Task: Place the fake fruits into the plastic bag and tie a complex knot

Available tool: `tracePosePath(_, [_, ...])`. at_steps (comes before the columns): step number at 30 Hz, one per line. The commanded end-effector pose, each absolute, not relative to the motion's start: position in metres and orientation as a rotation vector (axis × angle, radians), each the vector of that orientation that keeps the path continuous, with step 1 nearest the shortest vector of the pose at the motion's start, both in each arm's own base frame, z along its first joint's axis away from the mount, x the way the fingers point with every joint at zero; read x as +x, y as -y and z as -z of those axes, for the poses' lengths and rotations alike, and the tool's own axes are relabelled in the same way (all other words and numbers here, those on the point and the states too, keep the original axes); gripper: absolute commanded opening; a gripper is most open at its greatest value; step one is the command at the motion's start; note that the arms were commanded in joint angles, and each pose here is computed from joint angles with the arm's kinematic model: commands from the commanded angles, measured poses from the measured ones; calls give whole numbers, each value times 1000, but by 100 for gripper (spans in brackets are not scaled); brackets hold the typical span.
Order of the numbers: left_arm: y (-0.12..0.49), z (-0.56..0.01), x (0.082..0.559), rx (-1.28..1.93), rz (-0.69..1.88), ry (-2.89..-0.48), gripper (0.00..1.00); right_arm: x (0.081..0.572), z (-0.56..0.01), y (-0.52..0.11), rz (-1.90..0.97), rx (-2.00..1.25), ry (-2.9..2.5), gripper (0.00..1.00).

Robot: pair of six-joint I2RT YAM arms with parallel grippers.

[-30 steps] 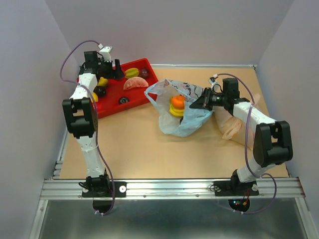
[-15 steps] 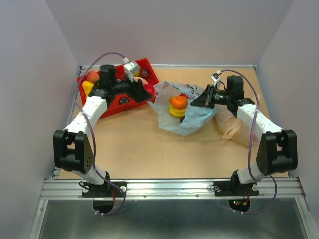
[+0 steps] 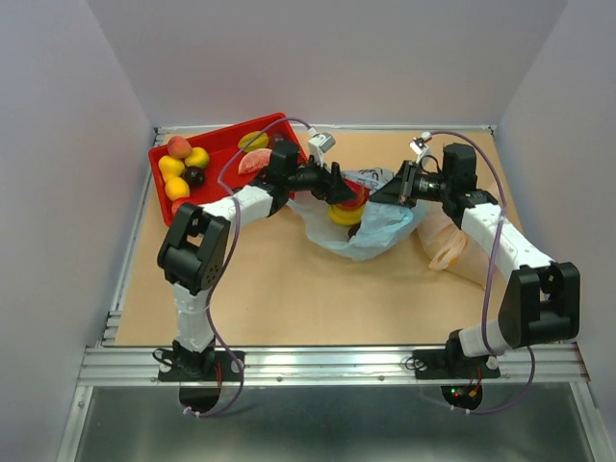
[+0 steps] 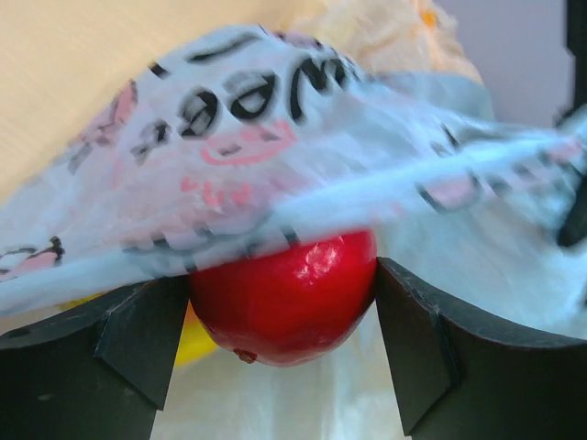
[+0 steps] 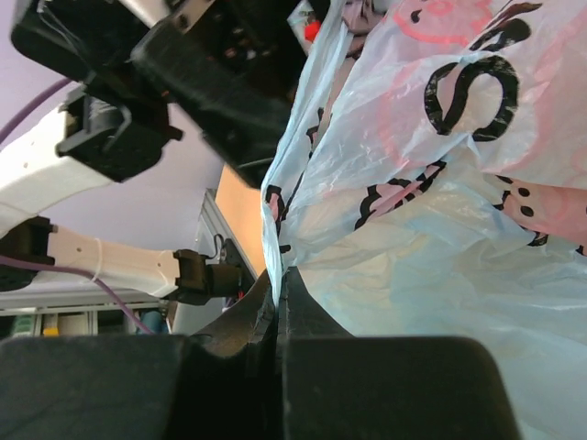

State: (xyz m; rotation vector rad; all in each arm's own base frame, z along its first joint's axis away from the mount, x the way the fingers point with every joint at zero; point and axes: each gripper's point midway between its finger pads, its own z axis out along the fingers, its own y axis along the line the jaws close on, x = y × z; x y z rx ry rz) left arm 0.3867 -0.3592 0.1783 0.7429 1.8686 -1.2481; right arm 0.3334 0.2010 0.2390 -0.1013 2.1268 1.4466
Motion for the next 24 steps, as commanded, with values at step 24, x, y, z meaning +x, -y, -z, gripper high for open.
tracePosePath(24, [281,-257,371,893,985,-1647,99,372,-221,-191,-1395,-78,-2127,0])
